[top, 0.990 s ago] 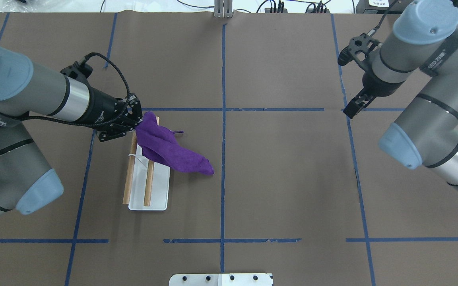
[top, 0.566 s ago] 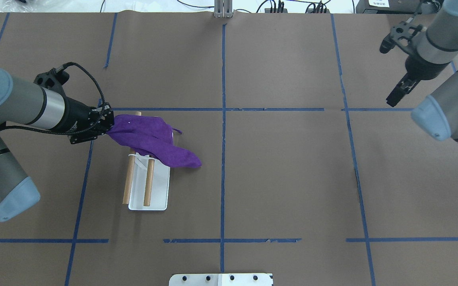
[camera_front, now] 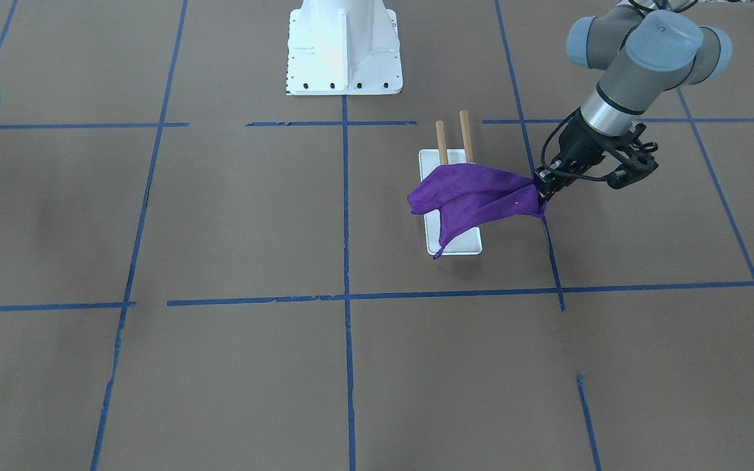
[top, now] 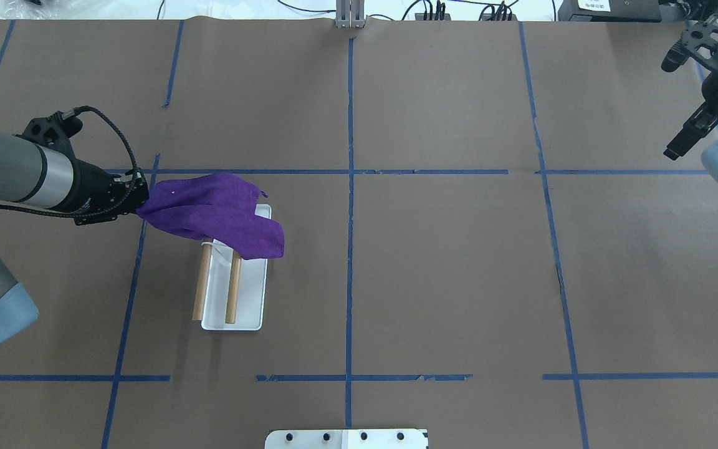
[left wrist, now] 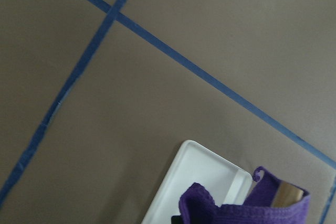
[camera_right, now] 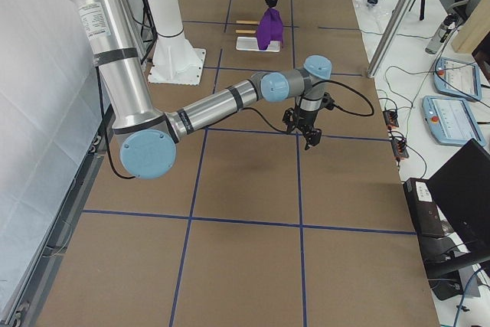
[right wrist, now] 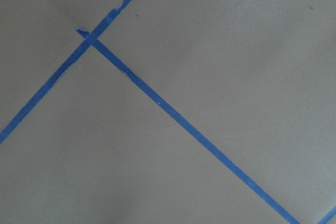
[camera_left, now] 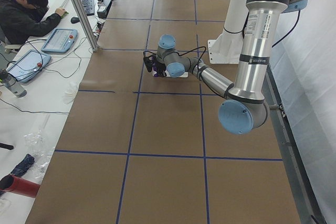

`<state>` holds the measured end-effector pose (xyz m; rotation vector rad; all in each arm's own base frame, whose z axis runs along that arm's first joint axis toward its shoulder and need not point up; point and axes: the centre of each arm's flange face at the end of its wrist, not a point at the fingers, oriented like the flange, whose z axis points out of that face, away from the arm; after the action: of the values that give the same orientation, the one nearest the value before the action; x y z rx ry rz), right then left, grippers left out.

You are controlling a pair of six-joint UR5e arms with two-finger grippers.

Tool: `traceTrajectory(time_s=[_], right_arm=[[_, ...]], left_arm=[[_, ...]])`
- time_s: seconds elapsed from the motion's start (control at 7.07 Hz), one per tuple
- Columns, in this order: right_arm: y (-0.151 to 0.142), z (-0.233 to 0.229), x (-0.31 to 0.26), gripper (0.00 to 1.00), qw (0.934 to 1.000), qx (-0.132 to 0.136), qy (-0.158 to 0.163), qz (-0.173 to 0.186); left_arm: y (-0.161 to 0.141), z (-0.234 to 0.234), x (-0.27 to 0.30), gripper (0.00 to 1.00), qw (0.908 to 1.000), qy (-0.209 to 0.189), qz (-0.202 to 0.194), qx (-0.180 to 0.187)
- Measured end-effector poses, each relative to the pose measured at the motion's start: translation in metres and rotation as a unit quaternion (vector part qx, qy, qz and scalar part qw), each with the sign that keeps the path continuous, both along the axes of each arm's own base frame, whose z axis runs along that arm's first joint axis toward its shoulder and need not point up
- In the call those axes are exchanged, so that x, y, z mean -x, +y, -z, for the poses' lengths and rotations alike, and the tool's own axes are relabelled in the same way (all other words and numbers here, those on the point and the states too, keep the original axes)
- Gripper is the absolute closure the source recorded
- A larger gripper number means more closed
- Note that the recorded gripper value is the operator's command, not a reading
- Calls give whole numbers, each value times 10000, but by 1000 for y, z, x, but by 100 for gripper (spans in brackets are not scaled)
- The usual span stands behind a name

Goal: Hang towel on rack

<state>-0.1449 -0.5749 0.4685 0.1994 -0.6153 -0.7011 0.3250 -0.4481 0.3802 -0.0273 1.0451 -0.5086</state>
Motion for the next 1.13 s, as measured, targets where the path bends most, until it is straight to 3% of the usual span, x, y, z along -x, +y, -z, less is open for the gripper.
traceTrajectory(time_s=[0.14, 0.42, 0.57, 0.85, 1.13], right_arm=[[0, -8, -15, 0, 9999, 103, -34, -118], [5, -44, -63, 0, 9969, 560, -207, -503], [16, -73, -95, 0, 9933, 838, -234, -762], [51, -128, -150, 0, 9832, 1341, -193, -1225], [81, -169, -186, 0, 9720, 1746, -166, -1564]], left_arm=[[1, 1, 1, 0, 9999, -30, -76, -133], [0, -23, 25, 0, 9931, -431, -573, -929], [-5, -48, 56, 0, 9809, -793, -938, -1511], [-18, -103, 138, 0, 9427, -1441, -1740, -2456], [-35, -148, 231, 0, 9030, -2143, -2421, -2828]])
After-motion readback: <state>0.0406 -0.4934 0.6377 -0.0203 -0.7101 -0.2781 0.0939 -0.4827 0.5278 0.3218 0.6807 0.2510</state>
